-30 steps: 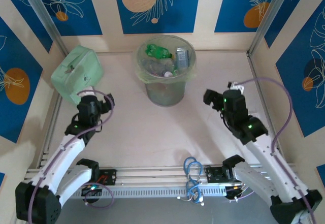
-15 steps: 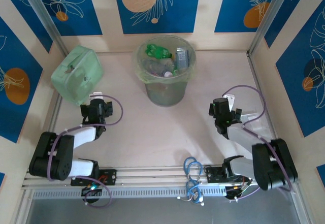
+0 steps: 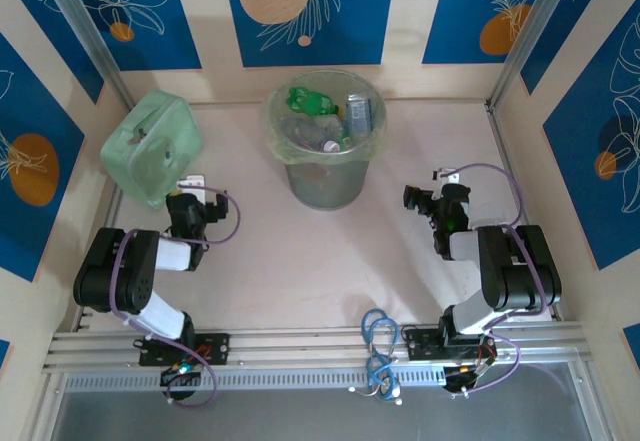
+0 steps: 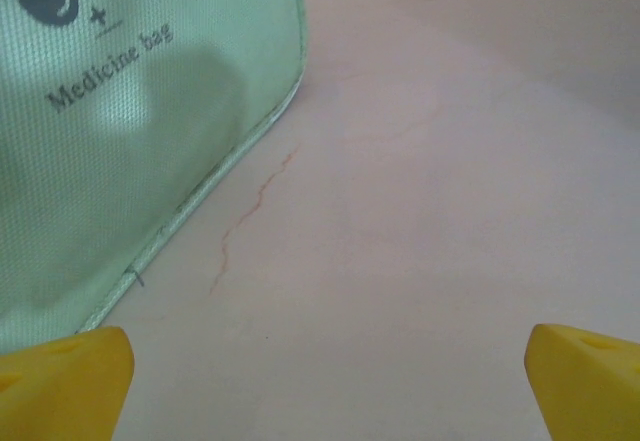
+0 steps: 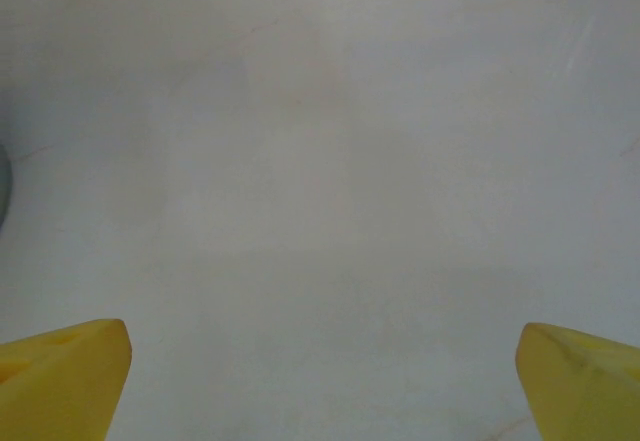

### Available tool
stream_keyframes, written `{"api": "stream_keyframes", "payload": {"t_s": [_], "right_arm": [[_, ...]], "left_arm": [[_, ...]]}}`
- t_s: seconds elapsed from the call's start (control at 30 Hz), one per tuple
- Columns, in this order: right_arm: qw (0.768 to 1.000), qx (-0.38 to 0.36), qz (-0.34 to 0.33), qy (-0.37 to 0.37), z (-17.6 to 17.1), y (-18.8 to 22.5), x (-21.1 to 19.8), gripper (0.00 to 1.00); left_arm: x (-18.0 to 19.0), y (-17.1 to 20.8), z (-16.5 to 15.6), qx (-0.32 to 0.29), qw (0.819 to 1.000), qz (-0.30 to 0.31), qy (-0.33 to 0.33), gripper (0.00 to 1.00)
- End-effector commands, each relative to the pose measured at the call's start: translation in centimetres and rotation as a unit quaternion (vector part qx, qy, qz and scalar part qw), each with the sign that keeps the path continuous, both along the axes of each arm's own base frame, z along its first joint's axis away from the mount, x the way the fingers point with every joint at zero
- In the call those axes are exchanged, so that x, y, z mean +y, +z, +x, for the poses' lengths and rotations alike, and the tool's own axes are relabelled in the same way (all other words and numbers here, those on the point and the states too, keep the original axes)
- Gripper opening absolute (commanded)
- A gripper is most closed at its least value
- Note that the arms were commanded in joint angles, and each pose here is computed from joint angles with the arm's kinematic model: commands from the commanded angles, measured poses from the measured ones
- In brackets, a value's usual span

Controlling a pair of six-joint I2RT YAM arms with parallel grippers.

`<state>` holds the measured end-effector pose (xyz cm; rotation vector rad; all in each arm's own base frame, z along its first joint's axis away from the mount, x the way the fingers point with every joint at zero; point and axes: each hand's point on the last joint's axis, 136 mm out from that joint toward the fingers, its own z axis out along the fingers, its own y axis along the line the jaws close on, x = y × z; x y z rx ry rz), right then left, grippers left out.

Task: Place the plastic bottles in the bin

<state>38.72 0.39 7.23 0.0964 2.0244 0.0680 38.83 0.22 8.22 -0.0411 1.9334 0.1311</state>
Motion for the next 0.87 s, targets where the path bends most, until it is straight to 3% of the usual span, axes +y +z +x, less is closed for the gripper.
{"api": "stream_keyframes", "payload": {"t_s": [0.0,0.6,0.7,0.83], "right_arm": [[0.999,-0.042,0.012,0.030,1.0,2.2,1.2,0.99],[0.999,-0.041,0.009,0.030,1.0,2.2,1.3,0.99],[0.999,-0.033,0.021,0.037,1.1,2.0,1.2,0.99],[0.998,-0.041,0.012,0.040,0.9,2.2,1.5,0.99]], "left_arm": [[-0.4,1.2,0.4,-0.029,0.999,0.004,-0.014,1.00],[-1.7,1.1,0.8,-0.018,0.999,0.015,-0.044,1.00],[-3.1,0.9,0.8,-0.013,0.996,0.012,-0.087,1.00],[-3.2,1.0,0.9,-0.013,0.995,0.008,-0.094,1.00]]}}
